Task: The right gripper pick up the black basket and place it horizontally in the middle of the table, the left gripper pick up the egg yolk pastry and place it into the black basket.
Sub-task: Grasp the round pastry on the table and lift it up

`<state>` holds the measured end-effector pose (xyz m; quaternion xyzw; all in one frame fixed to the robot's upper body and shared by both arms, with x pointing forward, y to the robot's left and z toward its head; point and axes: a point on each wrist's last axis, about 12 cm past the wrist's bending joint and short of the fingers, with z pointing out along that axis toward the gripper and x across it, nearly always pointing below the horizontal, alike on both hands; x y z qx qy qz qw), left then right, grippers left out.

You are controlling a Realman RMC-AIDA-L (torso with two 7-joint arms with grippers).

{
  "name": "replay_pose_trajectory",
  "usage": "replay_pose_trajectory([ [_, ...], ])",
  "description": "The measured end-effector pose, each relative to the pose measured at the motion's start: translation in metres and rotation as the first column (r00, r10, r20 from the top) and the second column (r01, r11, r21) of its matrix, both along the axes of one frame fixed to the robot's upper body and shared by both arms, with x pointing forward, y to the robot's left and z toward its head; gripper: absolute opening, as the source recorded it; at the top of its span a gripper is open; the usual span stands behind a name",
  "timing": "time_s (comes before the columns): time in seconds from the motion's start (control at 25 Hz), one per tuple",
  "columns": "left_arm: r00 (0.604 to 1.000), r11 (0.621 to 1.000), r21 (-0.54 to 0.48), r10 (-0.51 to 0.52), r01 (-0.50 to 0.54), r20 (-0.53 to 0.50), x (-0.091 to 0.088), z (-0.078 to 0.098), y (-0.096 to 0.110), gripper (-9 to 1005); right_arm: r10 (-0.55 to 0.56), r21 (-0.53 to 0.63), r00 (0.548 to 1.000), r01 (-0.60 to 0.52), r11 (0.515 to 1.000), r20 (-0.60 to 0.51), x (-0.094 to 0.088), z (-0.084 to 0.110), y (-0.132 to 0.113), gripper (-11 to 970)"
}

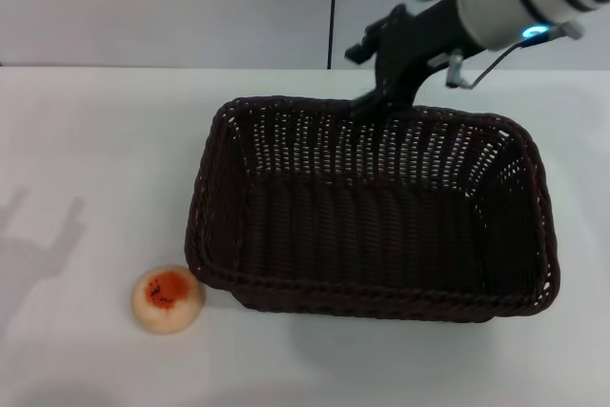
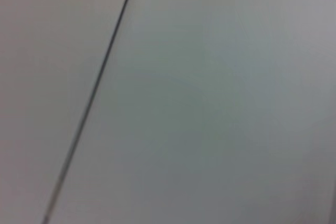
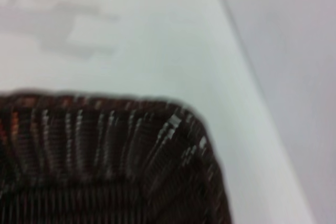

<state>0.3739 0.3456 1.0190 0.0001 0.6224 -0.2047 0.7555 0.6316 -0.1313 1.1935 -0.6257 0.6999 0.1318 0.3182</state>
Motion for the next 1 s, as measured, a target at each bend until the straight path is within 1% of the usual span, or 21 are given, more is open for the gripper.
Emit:
replay_pose_trajectory([
  [0.04, 0.997, 0.997, 0.02, -0.072, 0.072, -0.032, 0.002, 0.0, 0.002, 767, -0.026, 0.077, 0.999, 0.024, 0.997, 0.022, -0.005, 0.01, -0.008, 723],
  [0.08, 0.997, 0.997, 0.02, -0.072, 0.072, -0.032, 0.002, 0.0, 0.002, 766, -0.026, 0.077, 0.999, 0.024, 0.997, 0.022, -0.005, 0.01, -0.008, 723],
  [0.16, 0.985, 0.987, 0.037, -0.155, 0.158, -0.073, 0.006, 0.001, 0.004, 766, -0.06, 0.181, 0.997, 0.052, 0.982, 0.041, -0.013, 0.018, -0.02, 723],
  [0.2, 0.976, 0.979, 0.048, -0.195, 0.2, -0.094, 0.008, 0.001, 0.005, 766, -0.08, 0.248, 0.996, 0.065, 0.966, 0.048, -0.018, 0.023, -0.026, 723],
  [0.24, 0.954, 0.956, 0.082, -0.269, 0.281, -0.134, 0.012, 0.002, 0.005, 765, -0.13, 0.37, 0.99, 0.104, 0.923, 0.047, -0.029, 0.027, -0.042, 723],
  [0.28, 0.954, 0.956, 0.082, -0.269, 0.281, -0.134, 0.012, 0.002, 0.005, 765, -0.13, 0.37, 0.99, 0.104, 0.923, 0.047, -0.029, 0.027, -0.042, 723],
  [0.36, 0.938, 0.938, 0.106, -0.311, 0.329, -0.156, 0.013, 0.002, 0.004, 765, -0.19, 0.503, 0.981, 0.142, 0.852, 0.044, -0.039, 0.028, -0.06, 723],
  [0.4, 0.927, 0.927, 0.118, -0.333, 0.355, -0.17, 0.014, 0.002, 0.003, 764, -0.209, 0.551, 0.977, 0.155, 0.82, 0.036, -0.043, 0.026, -0.067, 723],
  [0.44, 0.91, 0.909, 0.138, -0.362, 0.393, -0.202, 0.013, 0.0, 0.003, 764, -0.241, 0.651, 0.97, 0.166, 0.741, 0.026, -0.054, 0.02, -0.082, 723],
  [0.48, 0.91, 0.909, 0.138, -0.362, 0.393, -0.202, 0.013, 0.0, 0.003, 764, -0.241, 0.651, 0.97, 0.166, 0.741, 0.026, -0.054, 0.02, -0.082, 723],
  [0.52, 0.903, 0.902, 0.147, -0.371, 0.406, -0.217, 0.013, -0.001, 0.003, 764, -0.25, 0.69, 0.968, 0.167, 0.705, 0.022, -0.059, 0.016, -0.089, 723],
  [0.6, 0.887, 0.887, 0.164, -0.383, 0.431, -0.258, 0.011, -0.005, 0.004, 763, -0.28, 0.766, 0.96, 0.169, 0.62, 0.014, -0.07, 0.006, -0.104, 722],
  [0.64, 0.872, 0.877, 0.172, -0.387, 0.449, -0.301, 0.009, -0.01, 0.003, 763, -0.316, 0.832, 0.949, 0.167, 0.53, 0.011, -0.081, -0.004, -0.12, 722],
  [0.68, 0.872, 0.877, 0.172, -0.387, 0.449, -0.301, 0.009, -0.01, 0.003, 763, -0.316, 0.832, 0.949, 0.167, 0.53, 0.011, -0.081, -0.004, -0.12, 722],
  [0.76, 0.861, 0.87, 0.177, -0.39, 0.461, -0.325, 0.008, -0.013, 0.001, 762, -0.335, 0.878, 0.942, 0.15, 0.455, 0.012, -0.091, -0.014, -0.131, 722],
  [0.8, 0.856, 0.865, 0.18, -0.394, 0.468, -0.335, 0.008, -0.015, 0.0, 762, -0.35, 0.909, 0.937, 0.148, 0.389, -0.002, -0.098, -0.022, -0.139, 722],
  [0.84, 0.849, 0.86, 0.181, -0.399, 0.478, -0.345, 0.008, -0.016, -0.001, 762, -0.36, 0.92, 0.933, 0.153, 0.36, -0.015, -0.101, -0.026, -0.143, 722],
  [0.88, 0.843, 0.854, 0.181, -0.406, 0.488, -0.353, 0.008, -0.017, -0.002, 761, -0.36, 0.92, 0.933, 0.153, 0.36, -0.015, -0.101, -0.026, -0.143, 722],
  [0.92, 0.839, 0.851, 0.18, -0.411, 0.493, -0.357, 0.008, -0.018, -0.003, 761, -0.369, 0.927, 0.929, 0.163, 0.339, -0.028, -0.103, -0.03, -0.147, 722],
  [1.0, 0.822, 0.836, 0.174, -0.434, 0.52, -0.369, 0.007, -0.019, -0.005, 760, -0.381, 0.932, 0.923, 0.179, 0.315, -0.049, -0.106, -0.035, -0.153, 722],
])
